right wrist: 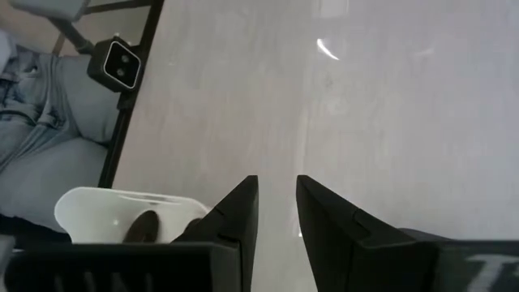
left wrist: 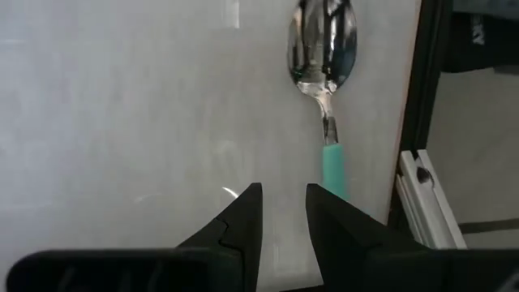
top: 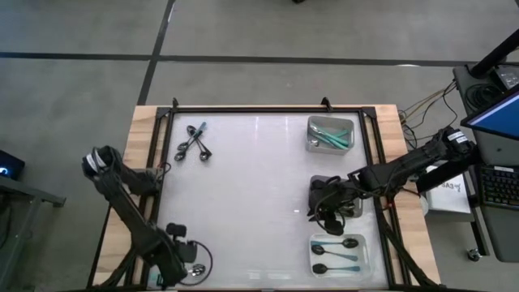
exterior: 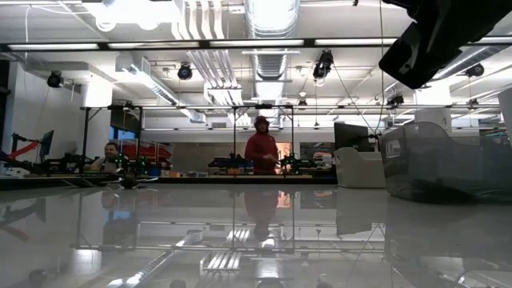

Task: Sort silverware by color (type)
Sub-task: Put the light blue spoon into the gray bin

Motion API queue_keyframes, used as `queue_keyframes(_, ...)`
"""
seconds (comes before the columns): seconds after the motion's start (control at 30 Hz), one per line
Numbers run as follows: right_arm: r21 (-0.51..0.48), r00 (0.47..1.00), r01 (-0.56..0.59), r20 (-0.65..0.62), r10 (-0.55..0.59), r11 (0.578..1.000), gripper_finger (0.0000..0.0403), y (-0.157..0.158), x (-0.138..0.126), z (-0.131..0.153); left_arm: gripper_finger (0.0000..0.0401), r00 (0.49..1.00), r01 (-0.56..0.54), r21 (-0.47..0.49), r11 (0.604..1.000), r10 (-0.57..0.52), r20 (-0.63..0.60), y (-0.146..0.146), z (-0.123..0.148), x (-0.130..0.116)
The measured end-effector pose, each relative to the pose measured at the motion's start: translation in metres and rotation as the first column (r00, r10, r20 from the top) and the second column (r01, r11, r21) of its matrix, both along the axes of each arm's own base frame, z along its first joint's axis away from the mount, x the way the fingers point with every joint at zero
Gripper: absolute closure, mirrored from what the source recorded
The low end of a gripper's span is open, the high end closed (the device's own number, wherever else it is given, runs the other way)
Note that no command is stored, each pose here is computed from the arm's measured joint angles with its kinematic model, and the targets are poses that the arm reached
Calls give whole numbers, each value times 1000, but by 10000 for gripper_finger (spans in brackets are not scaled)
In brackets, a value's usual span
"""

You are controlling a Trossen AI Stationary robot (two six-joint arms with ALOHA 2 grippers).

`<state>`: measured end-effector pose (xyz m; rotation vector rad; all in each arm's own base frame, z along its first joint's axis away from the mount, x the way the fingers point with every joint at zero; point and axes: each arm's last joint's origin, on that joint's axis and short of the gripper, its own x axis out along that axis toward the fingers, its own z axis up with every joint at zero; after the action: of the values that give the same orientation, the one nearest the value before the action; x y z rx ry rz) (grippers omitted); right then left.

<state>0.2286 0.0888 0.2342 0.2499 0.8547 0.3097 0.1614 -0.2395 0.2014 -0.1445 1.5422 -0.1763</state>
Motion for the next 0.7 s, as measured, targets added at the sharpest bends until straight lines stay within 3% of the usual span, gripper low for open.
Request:
queue_keyframes(0.37, -23, 1000, -25, 12, 25, 999, 326, 0, 0, 0, 321, 988, 51, -41, 998, -56, -146, -34, -29, 8)
queue_keyframes(0.7, -44, 999, -43, 6, 43, 998, 326, 0, -1, -2, 321, 989, 62, -77, 995, -72, -129, -46, -42, 12)
